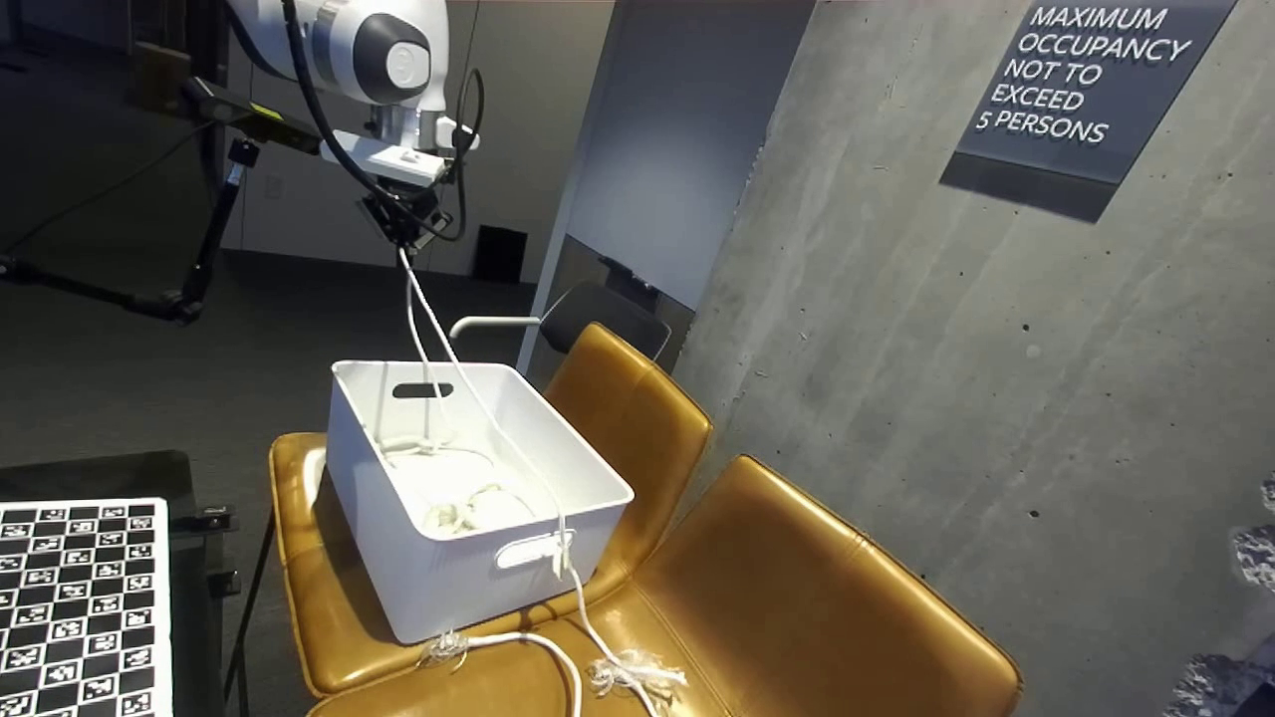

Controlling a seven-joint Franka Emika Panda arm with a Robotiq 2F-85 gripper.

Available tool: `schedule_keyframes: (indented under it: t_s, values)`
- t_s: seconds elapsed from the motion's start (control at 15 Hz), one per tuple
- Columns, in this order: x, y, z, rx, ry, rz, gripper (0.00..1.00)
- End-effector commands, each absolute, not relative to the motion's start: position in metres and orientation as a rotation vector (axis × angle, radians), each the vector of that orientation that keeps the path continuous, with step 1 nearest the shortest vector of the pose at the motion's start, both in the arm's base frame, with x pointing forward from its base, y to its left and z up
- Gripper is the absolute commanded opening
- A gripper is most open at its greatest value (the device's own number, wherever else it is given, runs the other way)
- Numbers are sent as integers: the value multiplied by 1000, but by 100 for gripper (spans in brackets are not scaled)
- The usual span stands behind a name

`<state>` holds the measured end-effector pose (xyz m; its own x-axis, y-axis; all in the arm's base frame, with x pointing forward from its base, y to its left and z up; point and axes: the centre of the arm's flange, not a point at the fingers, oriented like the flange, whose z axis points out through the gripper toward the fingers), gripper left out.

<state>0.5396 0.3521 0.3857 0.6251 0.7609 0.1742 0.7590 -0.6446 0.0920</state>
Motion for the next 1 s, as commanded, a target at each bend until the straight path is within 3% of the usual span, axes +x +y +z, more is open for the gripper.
schedule_keyframes:
  t_s: [0.0,0.4,0.93]
  values:
    - [515,402,377,2820,1336,299,1]
    - [501,453,355,2818,1343,282,1]
    - [541,411,346,2855,1254,281,1]
